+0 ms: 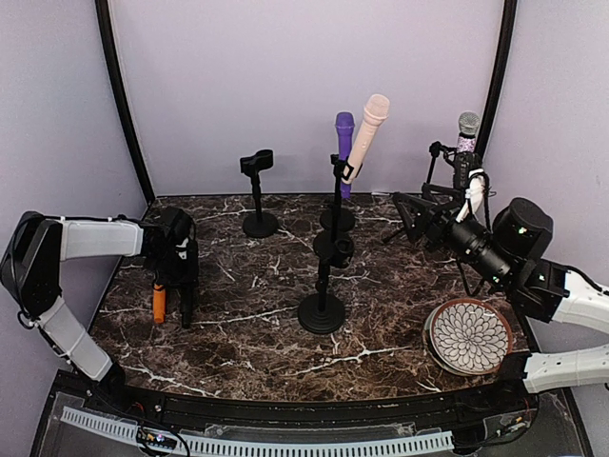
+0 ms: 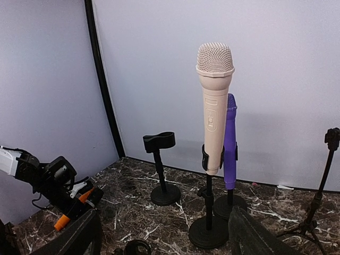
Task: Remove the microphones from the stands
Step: Place the microphone at the center of the board.
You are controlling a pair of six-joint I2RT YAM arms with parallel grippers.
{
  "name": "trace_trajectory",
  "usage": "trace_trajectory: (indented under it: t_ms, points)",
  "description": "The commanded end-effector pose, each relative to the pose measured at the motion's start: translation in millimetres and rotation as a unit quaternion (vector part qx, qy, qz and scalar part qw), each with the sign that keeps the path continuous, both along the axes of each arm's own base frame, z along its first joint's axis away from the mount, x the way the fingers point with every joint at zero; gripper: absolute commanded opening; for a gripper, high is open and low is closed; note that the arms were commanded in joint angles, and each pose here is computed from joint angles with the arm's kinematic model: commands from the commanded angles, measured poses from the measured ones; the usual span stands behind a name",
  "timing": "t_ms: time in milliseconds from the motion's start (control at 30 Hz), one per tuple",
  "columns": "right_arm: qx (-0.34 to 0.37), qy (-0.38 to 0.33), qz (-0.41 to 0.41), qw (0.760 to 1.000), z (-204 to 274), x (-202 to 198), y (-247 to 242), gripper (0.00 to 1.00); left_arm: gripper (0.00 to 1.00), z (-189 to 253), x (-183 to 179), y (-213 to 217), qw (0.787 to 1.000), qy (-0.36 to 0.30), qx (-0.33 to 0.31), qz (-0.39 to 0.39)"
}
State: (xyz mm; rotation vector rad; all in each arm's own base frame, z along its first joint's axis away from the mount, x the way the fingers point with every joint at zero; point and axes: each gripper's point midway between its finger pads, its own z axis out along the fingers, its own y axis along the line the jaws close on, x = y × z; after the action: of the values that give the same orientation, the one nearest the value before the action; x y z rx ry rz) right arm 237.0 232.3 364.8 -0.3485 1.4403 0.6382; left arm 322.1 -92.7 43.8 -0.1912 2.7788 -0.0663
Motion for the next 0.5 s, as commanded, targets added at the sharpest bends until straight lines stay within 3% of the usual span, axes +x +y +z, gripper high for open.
trace_trajectory:
  t_ms: [0,200,467]
  points:
    - [0.014,-0.001,-0.023,1.0,2,4,-10,0.83,0.17,7,18,5,1.0,-0.017,0.024,-0.008]
    - [0.013,0.004,-0.03,0.999,-2,5,-13,0.83,0.23,1,22,9,0.999,-0.01,0.041,-0.01]
    - [0.007,0.009,-0.036,0.999,-6,8,-12,0.83,0.41,-4,19,11,0.999,-0.002,0.046,-0.013]
